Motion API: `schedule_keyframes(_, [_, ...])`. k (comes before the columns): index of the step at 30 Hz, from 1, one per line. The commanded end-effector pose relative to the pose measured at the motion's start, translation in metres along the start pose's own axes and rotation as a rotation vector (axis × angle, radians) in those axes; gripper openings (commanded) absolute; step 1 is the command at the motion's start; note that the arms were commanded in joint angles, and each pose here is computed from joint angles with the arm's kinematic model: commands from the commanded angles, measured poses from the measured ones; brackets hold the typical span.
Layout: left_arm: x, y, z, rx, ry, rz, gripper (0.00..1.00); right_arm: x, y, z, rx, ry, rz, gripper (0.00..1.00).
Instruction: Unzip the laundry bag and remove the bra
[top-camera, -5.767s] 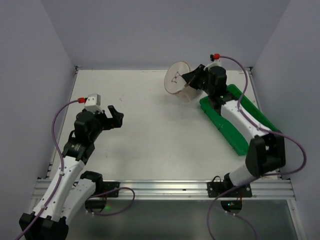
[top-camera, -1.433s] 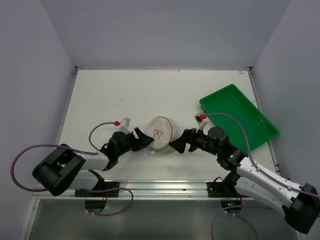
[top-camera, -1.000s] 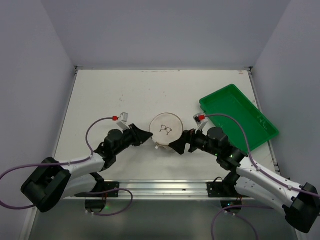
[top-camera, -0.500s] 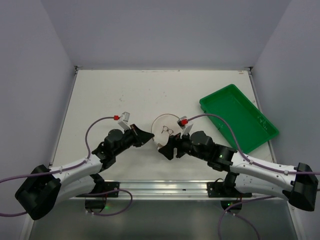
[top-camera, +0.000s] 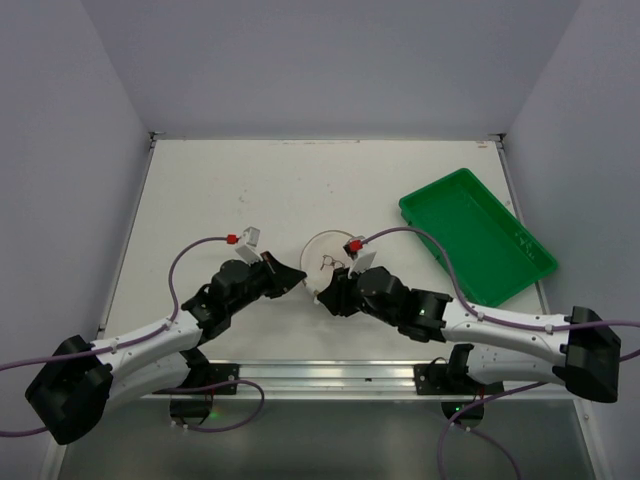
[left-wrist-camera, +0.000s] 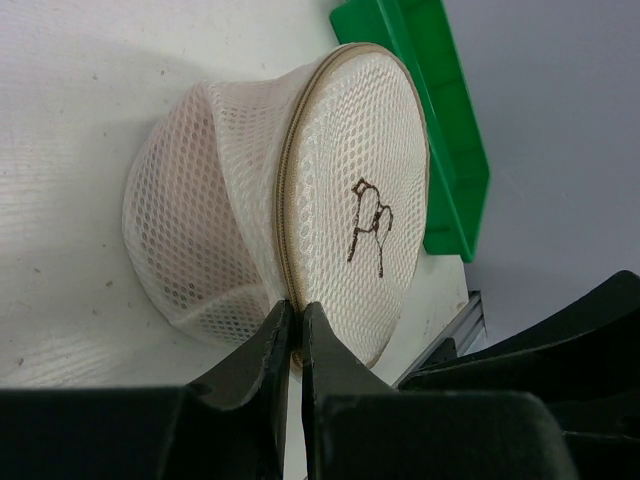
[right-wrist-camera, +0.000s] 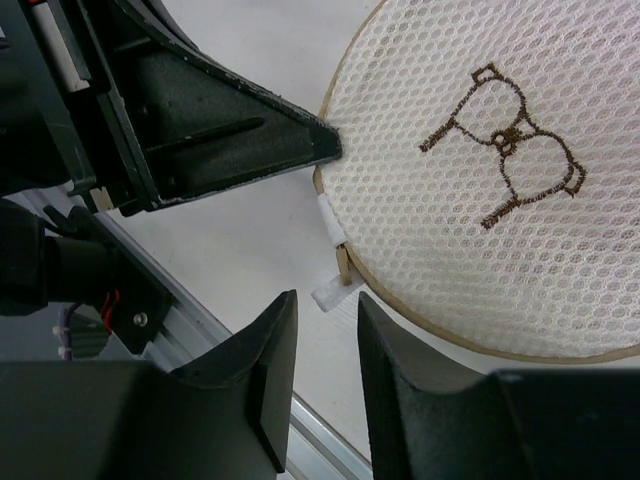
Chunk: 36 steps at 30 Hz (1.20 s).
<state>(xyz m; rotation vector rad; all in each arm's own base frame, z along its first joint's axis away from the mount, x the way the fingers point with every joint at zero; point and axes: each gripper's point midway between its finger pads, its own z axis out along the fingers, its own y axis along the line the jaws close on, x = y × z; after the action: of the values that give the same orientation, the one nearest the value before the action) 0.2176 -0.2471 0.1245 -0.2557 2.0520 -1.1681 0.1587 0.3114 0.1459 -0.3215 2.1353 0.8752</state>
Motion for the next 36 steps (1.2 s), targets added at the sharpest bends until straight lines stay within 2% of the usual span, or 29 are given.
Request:
schedule_keyframes(1, [-0.011, -0.017, 0.002, 0.027, -0.031, -0.014, 0.0, -0.029, 0.011, 0.004, 0.011, -0.089, 0.024, 0.32])
schedule_keyframes(3, [-0.011, -0.019, 0.002, 0.03, -0.031, -0.015, 0.0, -0.027, 0.011, 0.007, 0.016, -0.078, 0.022, 0.29])
schedule_keyframes(10, [-0.013, -0.021, -0.001, 0.03, -0.035, -0.02, 0.0, -0.016, 0.009, 0.013, 0.025, -0.041, 0.021, 0.27])
schedule_keyframes(29, [-0.014, -0.026, -0.001, 0.029, -0.03, -0.035, 0.0, -0.014, 0.016, 0.027, 0.013, -0.025, 0.003, 0.27])
schedule_keyframes(36, [-0.014, -0.027, -0.002, 0.03, -0.029, -0.037, 0.0, -0.014, 0.014, 0.029, 0.029, -0.021, -0.007, 0.15])
